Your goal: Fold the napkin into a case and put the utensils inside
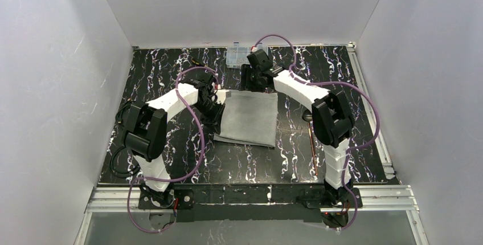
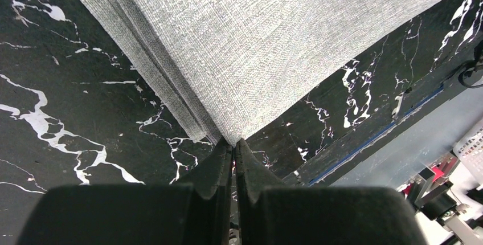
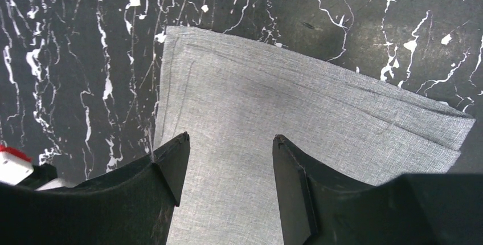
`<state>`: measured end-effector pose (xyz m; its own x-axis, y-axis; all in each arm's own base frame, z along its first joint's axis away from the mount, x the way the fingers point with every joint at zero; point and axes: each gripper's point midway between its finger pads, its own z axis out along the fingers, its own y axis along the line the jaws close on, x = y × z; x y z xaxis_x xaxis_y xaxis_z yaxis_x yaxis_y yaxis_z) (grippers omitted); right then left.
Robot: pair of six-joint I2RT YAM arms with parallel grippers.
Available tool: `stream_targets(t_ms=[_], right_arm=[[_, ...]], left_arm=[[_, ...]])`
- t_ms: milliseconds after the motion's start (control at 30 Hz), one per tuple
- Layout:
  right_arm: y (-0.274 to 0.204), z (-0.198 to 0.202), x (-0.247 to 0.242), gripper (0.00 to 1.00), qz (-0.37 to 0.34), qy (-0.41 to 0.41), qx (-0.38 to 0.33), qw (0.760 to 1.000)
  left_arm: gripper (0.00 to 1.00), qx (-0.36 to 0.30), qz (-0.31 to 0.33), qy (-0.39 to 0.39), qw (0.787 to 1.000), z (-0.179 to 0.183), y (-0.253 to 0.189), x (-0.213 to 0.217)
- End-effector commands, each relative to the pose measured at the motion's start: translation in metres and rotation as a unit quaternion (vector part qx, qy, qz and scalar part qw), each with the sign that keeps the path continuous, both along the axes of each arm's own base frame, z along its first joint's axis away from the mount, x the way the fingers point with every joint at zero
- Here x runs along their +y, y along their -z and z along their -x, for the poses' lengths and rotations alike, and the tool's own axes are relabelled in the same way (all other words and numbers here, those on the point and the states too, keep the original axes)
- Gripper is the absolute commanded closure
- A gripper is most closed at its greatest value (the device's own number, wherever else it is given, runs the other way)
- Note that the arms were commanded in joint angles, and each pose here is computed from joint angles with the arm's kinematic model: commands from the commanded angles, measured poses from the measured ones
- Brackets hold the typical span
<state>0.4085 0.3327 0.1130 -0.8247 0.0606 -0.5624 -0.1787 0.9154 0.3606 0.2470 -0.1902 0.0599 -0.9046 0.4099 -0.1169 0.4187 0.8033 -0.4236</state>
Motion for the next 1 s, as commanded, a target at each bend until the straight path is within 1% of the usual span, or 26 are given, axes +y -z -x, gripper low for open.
stream_targets(t_ms=[0, 200, 400, 567, 667, 733, 800, 967], right_arm=[[0.006, -0.008, 0.004, 0.36, 0.006, 0.000, 0.004, 1.000], [0.011, -0.021, 0.020, 0.34, 0.008, -0.011, 0.002, 1.000], [0.028, -0.022, 0.031, 0.34, 0.013, -0.020, 0.013, 1.000], [0.032, -0.020, 0.038, 0.35, 0.002, -0.032, 0.019, 0.999], [0.031, -0.019, 0.044, 0.35, -0.003, -0.040, 0.020, 0.999], [0.030, -0.019, 0.046, 0.35, 0.001, -0.042, 0.020, 0.999], [0.027, -0.019, 0.045, 0.35, 0.006, -0.042, 0.017, 0.999], [0.001, -0.018, 0.025, 0.35, 0.024, -0.034, 0.001, 0.999]], left_arm=[[1.00, 0.006, -0.013, 0.001, 1.000, 0.007, 0.002, 0.013], [1.00, 0.010, -0.014, -0.005, 1.000, 0.008, 0.008, 0.016], [1.00, 0.011, -0.015, -0.001, 1.000, 0.006, 0.011, 0.015], [0.79, 0.008, -0.016, 0.004, 1.000, 0.004, 0.007, 0.016], [0.64, 0.002, -0.013, 0.004, 1.000, 0.004, -0.003, 0.017], [0.60, -0.005, -0.007, 0.003, 1.000, 0.004, -0.011, 0.016], [0.59, -0.016, 0.001, 0.000, 1.000, 0.000, -0.021, 0.014], [0.59, -0.050, 0.012, -0.017, 0.999, -0.032, -0.037, 0.007]])
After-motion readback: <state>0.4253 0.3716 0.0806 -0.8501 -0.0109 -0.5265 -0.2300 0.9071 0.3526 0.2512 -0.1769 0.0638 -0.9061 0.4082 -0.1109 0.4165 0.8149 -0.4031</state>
